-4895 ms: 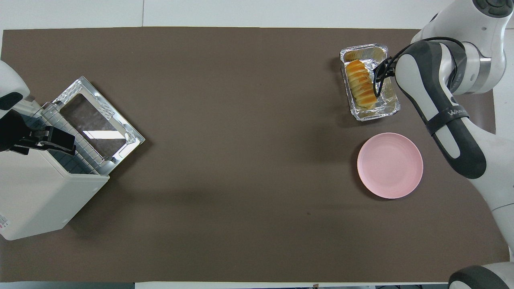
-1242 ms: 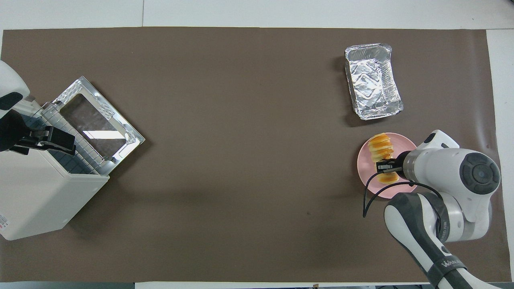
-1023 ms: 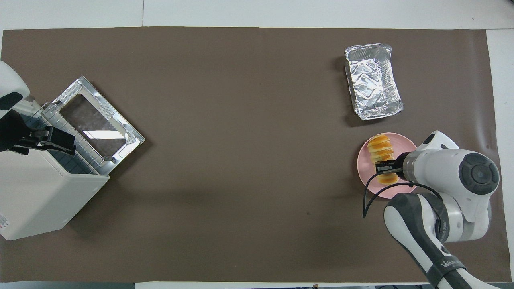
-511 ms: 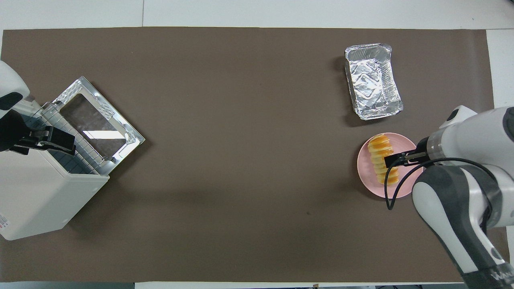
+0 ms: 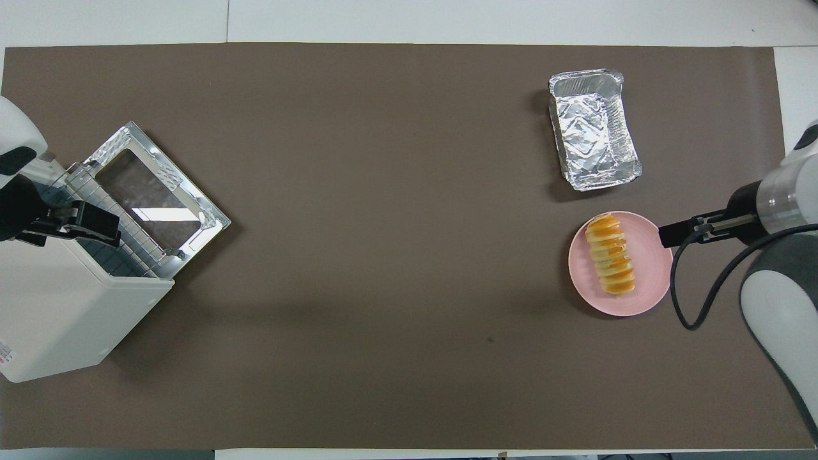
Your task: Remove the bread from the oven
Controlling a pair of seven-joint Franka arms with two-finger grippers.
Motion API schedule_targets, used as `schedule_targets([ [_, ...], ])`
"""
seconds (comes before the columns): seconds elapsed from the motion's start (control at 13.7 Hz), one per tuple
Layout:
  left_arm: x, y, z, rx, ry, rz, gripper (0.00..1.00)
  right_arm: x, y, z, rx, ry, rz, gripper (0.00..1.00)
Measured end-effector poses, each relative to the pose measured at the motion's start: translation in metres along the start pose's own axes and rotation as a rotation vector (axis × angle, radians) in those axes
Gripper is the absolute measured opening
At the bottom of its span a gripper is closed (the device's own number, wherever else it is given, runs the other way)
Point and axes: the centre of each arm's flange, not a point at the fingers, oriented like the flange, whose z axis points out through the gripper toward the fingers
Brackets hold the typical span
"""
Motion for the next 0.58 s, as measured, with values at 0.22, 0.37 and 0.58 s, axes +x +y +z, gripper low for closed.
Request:
schedule_targets([
  [0.22,0.0,0.0,0.0,0.0,0.0,0.0,1.0,-0.005,0.006,-0.041,0.014,-0.052,-0.013,1.0],
  [0.37,0.0,0.0,0.0,0.0,0.0,0.0,1.0,0.0,0.02,-0.053,0.021,-0.059,-0.019,1.0],
  [0.58,0.0,0.0,0.0,0.0,0.0,0.0,1.0,0.013,0.033,-0.038,0.028,-0.074,-0.01,1.0],
])
